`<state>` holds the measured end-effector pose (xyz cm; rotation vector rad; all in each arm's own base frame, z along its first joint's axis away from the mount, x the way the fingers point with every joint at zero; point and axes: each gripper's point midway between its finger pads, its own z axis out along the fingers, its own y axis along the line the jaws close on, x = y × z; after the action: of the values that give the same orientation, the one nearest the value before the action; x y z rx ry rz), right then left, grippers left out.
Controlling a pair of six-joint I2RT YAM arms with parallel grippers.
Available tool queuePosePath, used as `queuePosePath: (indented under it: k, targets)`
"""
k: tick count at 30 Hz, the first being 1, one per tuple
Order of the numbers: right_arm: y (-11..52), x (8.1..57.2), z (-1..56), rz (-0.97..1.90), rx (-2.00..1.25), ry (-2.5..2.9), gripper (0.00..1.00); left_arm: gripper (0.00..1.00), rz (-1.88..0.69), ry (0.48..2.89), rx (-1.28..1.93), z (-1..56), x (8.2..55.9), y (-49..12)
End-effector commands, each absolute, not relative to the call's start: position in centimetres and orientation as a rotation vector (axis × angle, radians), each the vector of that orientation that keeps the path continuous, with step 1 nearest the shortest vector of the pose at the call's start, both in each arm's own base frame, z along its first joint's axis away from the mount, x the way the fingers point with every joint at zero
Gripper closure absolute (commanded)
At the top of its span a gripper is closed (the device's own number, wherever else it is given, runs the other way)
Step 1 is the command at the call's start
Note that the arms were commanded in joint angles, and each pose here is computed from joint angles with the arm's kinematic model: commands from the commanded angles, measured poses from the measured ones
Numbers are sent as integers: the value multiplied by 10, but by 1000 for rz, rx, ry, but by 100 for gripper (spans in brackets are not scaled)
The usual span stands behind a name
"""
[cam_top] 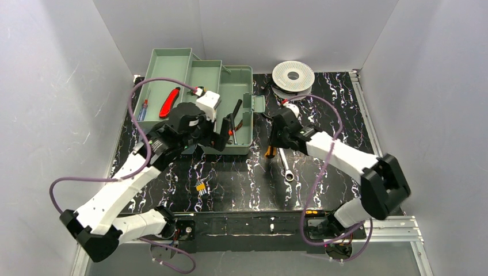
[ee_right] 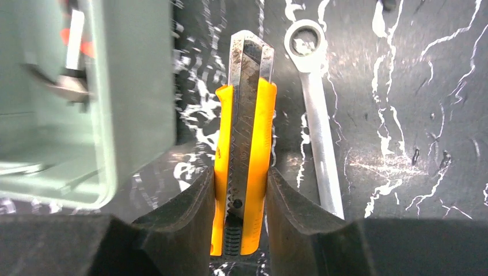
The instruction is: Pack the tool kit
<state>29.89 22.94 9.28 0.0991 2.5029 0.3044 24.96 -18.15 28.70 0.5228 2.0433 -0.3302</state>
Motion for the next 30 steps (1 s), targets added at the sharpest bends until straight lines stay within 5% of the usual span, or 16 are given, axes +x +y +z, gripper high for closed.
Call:
queuePosePath:
  k: [1,14,22,30]
  targets:
    - [234,306,154,465,88,2298,86,1,-568,2062,612,289,235,-220]
    - [241,274,241,771,-30,2055,89,0,-1052,1947,668,294,241,-311]
    - [253,264,276,900,-85,1990,88,0,-1099,1946,677,287,245,-335]
    - [261,263,287,976,-44,1976,88,10,-1131,2000,702,273,240,-344]
